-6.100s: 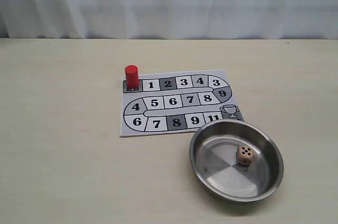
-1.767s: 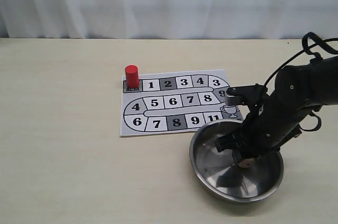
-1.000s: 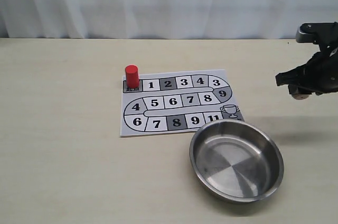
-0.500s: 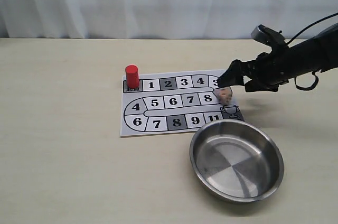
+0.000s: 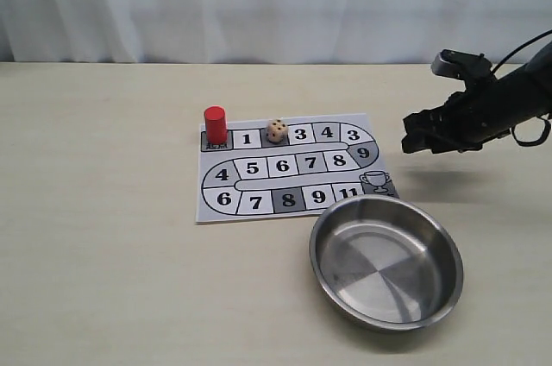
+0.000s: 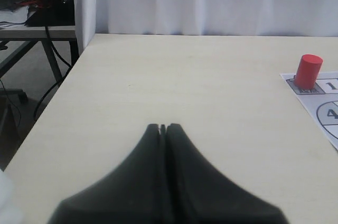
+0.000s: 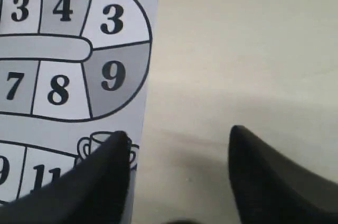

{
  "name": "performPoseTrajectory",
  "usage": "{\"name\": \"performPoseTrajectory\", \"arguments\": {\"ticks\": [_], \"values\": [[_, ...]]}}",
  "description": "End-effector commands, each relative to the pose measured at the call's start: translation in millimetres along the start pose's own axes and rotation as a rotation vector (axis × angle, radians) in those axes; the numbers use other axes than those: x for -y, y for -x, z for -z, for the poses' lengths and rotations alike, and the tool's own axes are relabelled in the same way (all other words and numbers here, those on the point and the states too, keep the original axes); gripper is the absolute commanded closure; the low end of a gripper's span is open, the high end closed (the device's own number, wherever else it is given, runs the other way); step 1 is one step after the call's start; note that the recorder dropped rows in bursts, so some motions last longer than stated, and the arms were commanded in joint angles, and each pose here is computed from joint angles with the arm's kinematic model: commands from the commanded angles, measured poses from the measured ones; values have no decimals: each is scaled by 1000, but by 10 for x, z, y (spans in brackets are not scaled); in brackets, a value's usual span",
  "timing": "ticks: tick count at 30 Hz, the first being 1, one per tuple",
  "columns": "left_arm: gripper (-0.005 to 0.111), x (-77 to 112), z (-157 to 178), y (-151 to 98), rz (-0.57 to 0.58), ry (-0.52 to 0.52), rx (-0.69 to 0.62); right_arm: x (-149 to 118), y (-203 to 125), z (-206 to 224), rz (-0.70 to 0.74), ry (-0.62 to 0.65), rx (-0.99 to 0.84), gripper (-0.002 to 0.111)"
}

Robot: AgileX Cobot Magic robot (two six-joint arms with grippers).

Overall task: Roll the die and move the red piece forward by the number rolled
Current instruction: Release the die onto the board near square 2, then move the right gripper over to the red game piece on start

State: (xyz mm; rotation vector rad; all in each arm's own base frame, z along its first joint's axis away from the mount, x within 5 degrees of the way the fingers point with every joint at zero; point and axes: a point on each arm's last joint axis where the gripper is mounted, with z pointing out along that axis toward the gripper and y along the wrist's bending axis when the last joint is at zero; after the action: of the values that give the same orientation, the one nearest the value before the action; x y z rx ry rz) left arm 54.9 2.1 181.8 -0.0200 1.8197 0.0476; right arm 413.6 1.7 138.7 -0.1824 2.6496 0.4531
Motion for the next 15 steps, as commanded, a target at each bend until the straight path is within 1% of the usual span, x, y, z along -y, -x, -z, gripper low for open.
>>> {"name": "performPoseTrajectory", "arguments": {"ticks": [1, 3, 4, 6, 9, 12, 15], "values": [[107, 3, 6, 30, -4, -7, 18, 9, 12, 31, 19, -19, -4, 83], [107, 3, 6, 30, -4, -7, 18, -9, 12, 24, 50, -18, -7, 100], [107, 3, 6, 30, -4, -7, 18, -28, 13, 17, 68, -16, -8, 104], [107, 3, 6, 30, -4, -7, 18, -103, 23, -8, 105, -9, -10, 104], [107, 3, 6, 30, -4, -7, 18, -293, 104, -23, 169, 16, -13, 104], [107, 3, 6, 30, -4, -7, 18, -568, 236, -18, 201, 47, -10, 104], [107, 3, 6, 30, -4, -7, 18, -837, 347, -19, 265, 37, -10, 104]]}}
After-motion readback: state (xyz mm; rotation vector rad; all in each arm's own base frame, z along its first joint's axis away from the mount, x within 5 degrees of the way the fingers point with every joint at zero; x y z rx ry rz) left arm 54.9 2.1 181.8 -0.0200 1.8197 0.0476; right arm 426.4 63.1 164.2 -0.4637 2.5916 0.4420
